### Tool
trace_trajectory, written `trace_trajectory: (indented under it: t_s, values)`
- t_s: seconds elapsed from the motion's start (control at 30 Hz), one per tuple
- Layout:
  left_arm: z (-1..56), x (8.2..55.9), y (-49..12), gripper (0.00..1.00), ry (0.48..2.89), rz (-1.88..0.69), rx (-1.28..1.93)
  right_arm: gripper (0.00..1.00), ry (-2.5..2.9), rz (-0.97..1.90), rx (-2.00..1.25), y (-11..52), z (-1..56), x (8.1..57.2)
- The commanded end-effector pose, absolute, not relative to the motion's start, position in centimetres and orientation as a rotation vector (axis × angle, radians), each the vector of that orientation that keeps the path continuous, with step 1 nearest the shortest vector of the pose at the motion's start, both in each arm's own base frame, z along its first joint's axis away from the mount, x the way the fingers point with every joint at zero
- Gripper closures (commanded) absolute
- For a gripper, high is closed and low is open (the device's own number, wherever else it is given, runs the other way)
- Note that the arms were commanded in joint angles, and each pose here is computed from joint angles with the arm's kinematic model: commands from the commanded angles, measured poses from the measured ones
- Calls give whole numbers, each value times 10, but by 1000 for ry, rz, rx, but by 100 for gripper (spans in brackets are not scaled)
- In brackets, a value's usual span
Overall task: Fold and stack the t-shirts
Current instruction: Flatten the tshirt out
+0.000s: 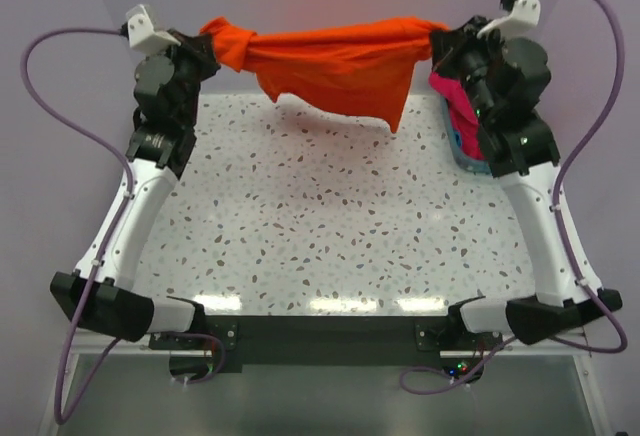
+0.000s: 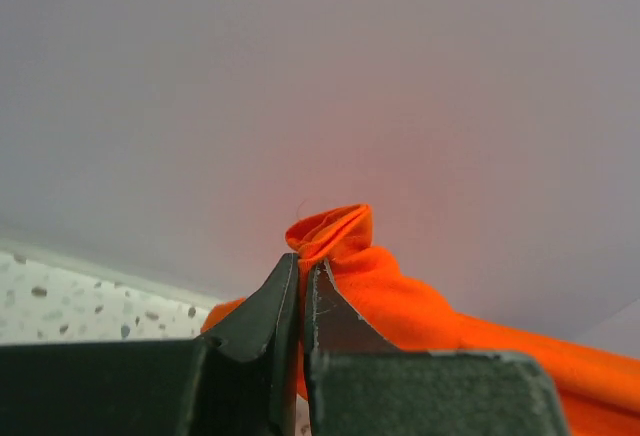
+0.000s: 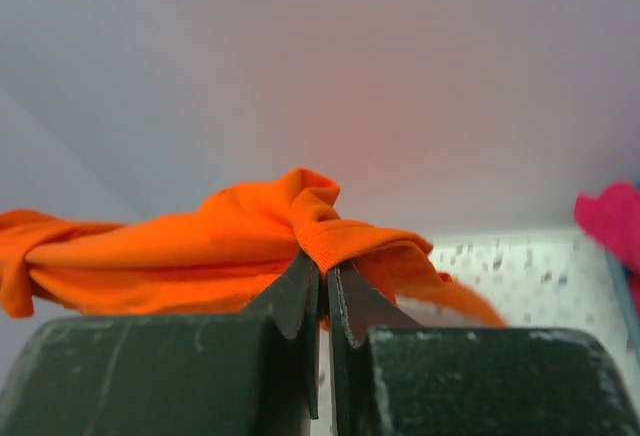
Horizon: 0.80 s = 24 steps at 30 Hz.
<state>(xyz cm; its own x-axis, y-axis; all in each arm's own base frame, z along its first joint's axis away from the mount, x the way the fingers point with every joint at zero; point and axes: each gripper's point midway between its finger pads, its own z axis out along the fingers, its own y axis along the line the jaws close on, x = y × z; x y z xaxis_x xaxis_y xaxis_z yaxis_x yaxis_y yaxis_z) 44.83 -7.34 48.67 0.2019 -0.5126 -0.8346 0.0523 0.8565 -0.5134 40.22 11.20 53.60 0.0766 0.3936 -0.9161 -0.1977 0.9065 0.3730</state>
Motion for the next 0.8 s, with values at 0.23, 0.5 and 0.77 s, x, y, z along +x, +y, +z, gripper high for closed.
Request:
trace_trajectory:
  t_s: [0.23,0.5,0.77]
  values:
    - [212,381,-22,100,1764,-250,-867,100,2021,708,99,228,189,264]
    - [183,374,0,26,1831,-275,-916,30,2192,632,-155,313,129,228]
    - [165,336,-77,28,1992,-331,-699,14,2189,330,40,224,155,319]
